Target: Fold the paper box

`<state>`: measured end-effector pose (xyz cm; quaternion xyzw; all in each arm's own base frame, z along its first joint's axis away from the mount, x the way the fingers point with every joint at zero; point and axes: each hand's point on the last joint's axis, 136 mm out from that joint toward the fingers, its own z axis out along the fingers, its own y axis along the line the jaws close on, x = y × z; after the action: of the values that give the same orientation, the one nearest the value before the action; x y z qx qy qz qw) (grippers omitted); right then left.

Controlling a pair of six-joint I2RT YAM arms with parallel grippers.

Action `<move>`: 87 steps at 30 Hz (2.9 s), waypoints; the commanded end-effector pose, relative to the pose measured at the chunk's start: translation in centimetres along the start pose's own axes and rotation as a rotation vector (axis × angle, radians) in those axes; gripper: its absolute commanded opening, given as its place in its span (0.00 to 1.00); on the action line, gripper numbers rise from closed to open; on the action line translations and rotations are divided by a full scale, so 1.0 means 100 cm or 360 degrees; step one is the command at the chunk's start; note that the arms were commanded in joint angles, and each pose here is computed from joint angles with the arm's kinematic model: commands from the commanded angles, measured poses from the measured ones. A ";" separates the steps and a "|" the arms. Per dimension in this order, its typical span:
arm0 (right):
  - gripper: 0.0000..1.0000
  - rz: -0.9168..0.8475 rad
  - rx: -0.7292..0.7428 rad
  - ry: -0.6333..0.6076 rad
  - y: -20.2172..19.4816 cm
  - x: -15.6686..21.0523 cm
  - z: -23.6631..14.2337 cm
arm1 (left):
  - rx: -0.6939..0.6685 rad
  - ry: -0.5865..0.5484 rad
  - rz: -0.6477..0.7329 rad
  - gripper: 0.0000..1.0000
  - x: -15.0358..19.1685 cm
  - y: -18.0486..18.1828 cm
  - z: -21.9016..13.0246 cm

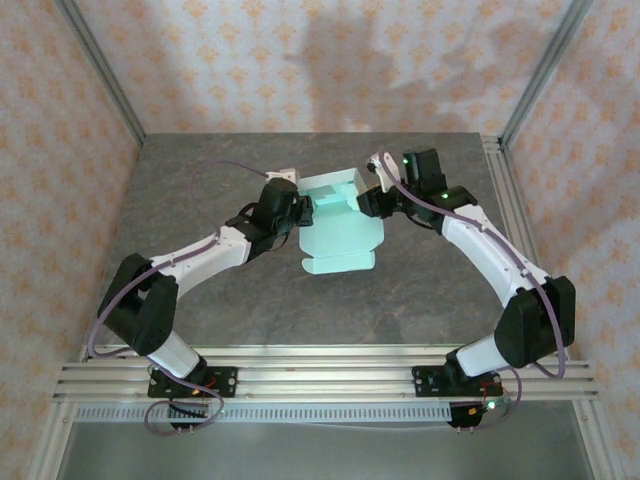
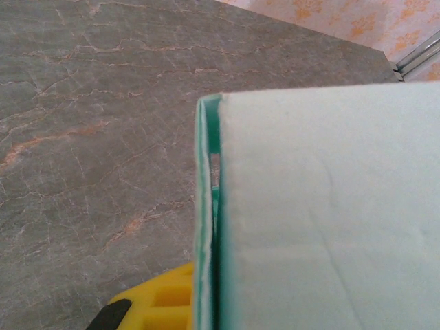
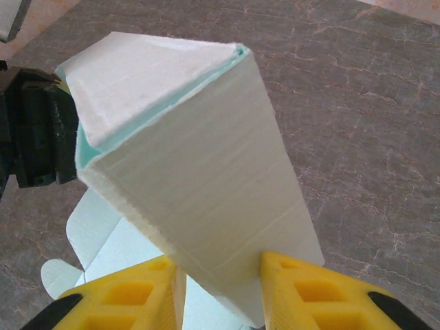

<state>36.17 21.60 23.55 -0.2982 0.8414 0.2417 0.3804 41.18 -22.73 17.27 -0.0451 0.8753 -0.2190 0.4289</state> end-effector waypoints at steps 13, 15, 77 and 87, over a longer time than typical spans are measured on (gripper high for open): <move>0.28 -0.0133 0.0274 -0.0049 0.000 -0.020 0.017 | 0.0107 -0.0041 -0.0006 0.00 -0.013 -0.020 -0.003; 0.28 -0.0138 0.0367 -0.0064 -0.003 -0.021 0.019 | 0.0112 -0.0038 -0.0010 0.00 -0.013 -0.021 -0.002; 0.00 -0.0526 0.1774 -0.0165 -0.027 -0.043 0.033 | 0.0115 -0.0022 -0.0027 0.00 -0.012 -0.016 -0.002; 0.18 -0.0381 0.1406 -0.0299 -0.009 -0.048 0.038 | 0.0114 -0.0015 -0.0028 0.00 -0.012 -0.016 -0.002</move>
<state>41.77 23.58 23.29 -0.1723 0.7809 -0.2346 0.5527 41.66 -21.51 16.52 -0.0716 0.8793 -0.2134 0.4197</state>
